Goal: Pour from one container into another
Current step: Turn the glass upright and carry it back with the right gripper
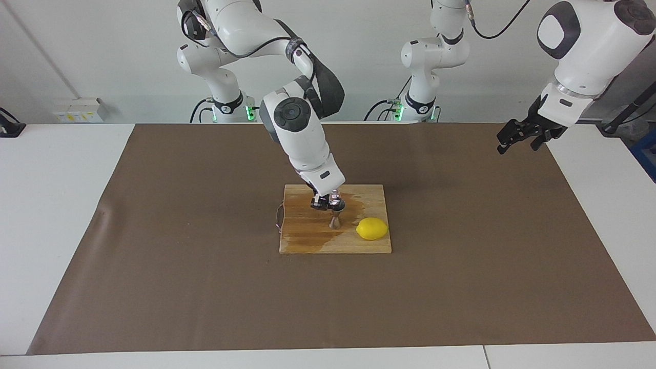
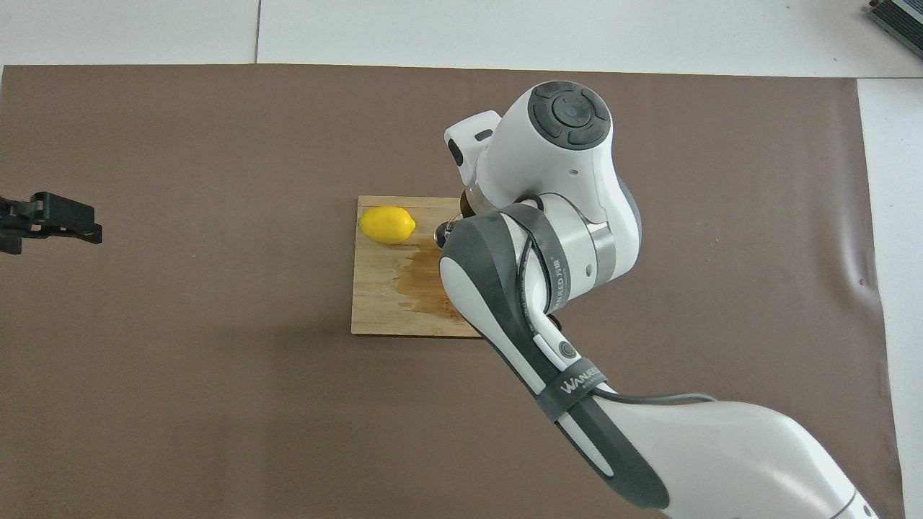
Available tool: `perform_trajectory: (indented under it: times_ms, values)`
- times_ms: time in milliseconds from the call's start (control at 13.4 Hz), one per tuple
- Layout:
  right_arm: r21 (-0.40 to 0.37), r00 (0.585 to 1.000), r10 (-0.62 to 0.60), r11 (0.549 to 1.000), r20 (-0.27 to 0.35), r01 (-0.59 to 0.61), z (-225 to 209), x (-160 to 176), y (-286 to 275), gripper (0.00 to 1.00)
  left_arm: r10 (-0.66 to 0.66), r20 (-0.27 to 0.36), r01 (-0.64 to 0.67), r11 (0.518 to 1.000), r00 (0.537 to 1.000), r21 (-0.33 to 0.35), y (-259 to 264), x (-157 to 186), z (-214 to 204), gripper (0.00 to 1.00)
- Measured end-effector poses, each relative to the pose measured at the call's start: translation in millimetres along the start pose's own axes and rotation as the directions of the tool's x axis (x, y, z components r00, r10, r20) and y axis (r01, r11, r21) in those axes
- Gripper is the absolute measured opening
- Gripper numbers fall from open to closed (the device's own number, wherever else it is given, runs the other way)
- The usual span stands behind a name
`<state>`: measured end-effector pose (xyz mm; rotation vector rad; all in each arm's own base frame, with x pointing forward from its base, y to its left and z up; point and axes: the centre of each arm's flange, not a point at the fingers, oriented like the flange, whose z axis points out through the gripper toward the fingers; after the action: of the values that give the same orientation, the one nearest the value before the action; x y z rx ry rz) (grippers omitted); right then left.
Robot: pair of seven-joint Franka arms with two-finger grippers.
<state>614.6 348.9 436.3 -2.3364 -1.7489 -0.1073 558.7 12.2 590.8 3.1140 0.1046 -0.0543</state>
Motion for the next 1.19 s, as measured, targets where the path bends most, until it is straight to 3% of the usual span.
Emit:
perform_trajectory:
  times_ms: [223, 446, 595, 818, 1190]
  values:
    - [0.001, 0.998, 0.038, 0.999, -0.052, -0.038, -11, -8, 13, 0.48, 0.0, 0.0, 0.0, 1.0, 1.0, 0.0, 0, 0, 0, 1.0]
    - [0.0, 0.982, 0.068, 0.998, -0.177, -0.069, -39, -31, 43, 0.48, 0.0, 0.0, 0.0, 1.0, 1.0, 0.0, 0, 0, 0, 1.0]
    - [-0.014, 0.963, 0.043, 0.999, -0.265, -0.049, -64, -64, 69, 0.48, 0.0, 0.0, 0.0, 1.0, 1.0, 0.0, 0, 0, 0, 1.0]
    - [-0.026, 0.937, 0.009, 0.999, -0.349, -0.019, -74, -130, 105, 0.48, 0.0, 0.0, 0.0, 1.0, 1.0, 0.0, 0, 0, 0, 1.0]
    - [-0.017, 0.886, -0.045, 0.999, -0.461, 0.042, -48, -264, 137, 0.48, 0.0, 0.0, 0.0, 1.0, 1.0, 0.0, 0, 0, 0, 1.0]
